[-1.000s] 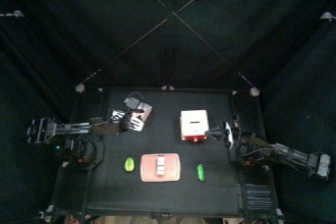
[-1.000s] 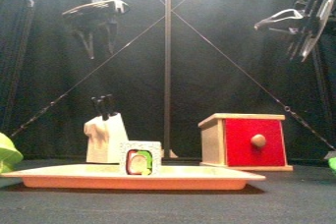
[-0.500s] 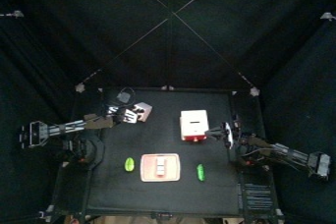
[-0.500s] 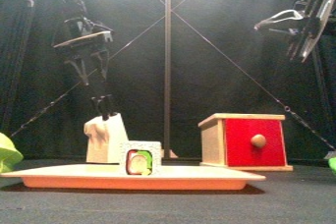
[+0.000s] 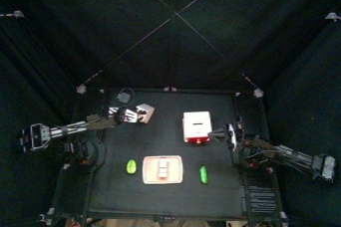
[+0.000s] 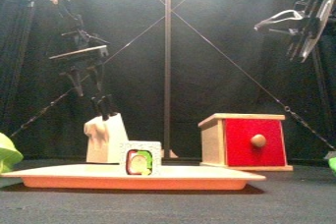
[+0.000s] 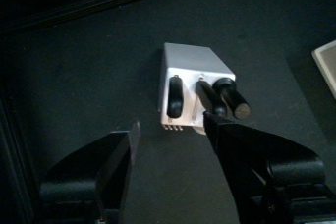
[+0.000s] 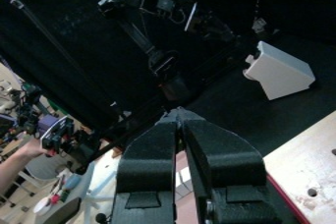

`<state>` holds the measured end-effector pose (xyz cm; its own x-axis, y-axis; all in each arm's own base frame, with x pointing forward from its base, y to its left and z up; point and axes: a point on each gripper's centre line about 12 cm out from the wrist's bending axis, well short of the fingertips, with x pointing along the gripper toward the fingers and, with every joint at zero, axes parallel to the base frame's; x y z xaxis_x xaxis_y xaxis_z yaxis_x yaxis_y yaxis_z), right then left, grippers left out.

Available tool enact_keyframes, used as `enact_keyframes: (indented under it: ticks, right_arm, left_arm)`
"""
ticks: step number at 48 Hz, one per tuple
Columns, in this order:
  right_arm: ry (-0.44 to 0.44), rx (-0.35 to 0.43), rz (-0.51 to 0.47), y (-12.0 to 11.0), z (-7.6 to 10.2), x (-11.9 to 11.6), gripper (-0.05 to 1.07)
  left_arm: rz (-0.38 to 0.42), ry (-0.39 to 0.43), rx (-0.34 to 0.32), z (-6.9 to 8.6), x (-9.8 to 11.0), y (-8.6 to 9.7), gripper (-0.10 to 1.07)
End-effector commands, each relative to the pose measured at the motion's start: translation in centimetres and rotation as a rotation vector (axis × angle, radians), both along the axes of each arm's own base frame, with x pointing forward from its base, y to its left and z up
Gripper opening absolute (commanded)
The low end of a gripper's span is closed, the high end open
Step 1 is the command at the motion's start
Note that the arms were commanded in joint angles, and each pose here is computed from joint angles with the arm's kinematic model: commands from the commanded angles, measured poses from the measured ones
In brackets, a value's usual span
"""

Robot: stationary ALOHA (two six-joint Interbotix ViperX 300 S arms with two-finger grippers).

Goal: Grab cleaver

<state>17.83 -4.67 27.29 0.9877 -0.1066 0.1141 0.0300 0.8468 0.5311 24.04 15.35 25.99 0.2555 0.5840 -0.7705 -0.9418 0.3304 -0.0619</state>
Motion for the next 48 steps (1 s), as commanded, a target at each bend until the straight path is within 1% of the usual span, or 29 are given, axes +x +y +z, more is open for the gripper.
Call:
enact_keyframes:
  ticks: [1,10,20,25,31,35,48]
  right_arm:
    - [0.0,0.004,-0.004,-0.2,0.1,0.2,0.47]
    - [0.001,0.003,-0.005,-0.2,0.1,0.2,0.47]
    - [0.001,0.003,-0.005,-0.2,0.1,0.2,0.47]
    - [0.003,0.006,-0.007,-0.2,0.0,0.1,0.47]
    - [0.003,0.004,-0.008,-0.3,0.0,0.1,0.47]
    - [0.001,0.005,-0.008,-0.3,0.1,0.1,0.47]
    - [0.003,0.004,-0.008,-0.3,0.0,0.1,0.47]
  left_arm:
    - [-0.005,-0.022,0.018,0.4,0.4,0.4,0.89]
    - [-0.012,-0.016,0.017,-0.3,1.1,0.9,0.89]
    - [0.016,-0.006,0.01,-0.7,0.9,1.7,0.88]
    - [0.018,-0.006,0.01,-0.8,0.9,1.8,0.84]
    - [0.017,-0.004,0.01,-0.8,0.9,1.7,0.75]
    - [0.017,-0.005,0.01,-0.8,0.8,1.8,0.71]
    - [0.009,-0.034,0.02,-0.5,1.2,2.1,0.7]
